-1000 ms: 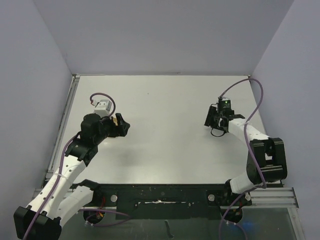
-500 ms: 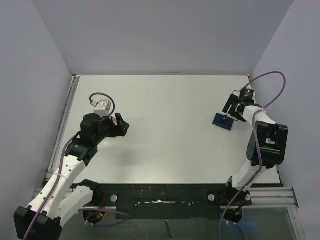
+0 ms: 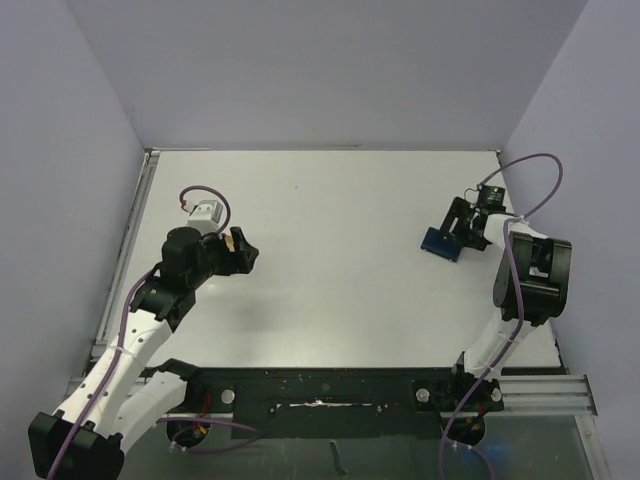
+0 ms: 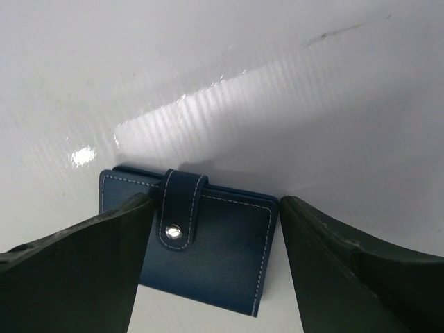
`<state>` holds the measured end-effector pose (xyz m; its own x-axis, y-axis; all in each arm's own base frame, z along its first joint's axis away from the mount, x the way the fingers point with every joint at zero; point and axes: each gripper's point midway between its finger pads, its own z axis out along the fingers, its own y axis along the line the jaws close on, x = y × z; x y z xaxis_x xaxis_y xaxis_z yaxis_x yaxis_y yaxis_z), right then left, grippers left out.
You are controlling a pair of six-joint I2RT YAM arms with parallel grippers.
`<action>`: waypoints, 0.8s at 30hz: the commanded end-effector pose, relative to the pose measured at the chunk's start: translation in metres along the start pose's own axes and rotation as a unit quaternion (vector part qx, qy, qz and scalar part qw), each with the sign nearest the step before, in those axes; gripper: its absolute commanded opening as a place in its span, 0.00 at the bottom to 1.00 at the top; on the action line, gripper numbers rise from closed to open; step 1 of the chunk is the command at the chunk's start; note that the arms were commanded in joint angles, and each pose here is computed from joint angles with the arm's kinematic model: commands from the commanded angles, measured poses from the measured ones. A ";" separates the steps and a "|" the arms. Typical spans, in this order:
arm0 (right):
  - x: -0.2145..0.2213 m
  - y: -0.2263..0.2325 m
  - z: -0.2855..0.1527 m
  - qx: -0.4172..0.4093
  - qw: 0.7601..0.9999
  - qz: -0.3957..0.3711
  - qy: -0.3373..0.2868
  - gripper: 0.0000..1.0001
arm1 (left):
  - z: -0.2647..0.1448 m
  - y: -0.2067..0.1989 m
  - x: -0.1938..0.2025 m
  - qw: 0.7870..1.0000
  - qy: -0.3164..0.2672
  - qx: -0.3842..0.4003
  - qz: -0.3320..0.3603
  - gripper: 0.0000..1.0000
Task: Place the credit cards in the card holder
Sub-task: Move the card holder to the center of the board.
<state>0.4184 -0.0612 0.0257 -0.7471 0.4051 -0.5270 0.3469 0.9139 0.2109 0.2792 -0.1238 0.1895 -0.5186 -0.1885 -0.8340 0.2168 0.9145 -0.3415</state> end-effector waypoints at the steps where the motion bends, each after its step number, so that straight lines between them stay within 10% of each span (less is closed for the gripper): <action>1: 0.017 0.029 -0.012 -0.046 0.999 -0.006 0.000 0.72 | -0.002 -0.005 -0.023 0.999 -0.031 0.005 0.009 0.75; 24: 0.159 0.176 -0.081 -0.139 0.988 -0.018 0.065 0.63 | 0.014 -0.011 0.003 0.999 0.037 0.017 -0.002 0.69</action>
<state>0.3258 0.1429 0.0263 -0.8611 0.2630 -0.4352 0.1189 0.9362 0.3307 0.2816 -0.1251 0.1680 -0.5814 -0.1683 -0.7961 0.1940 0.9215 -0.3365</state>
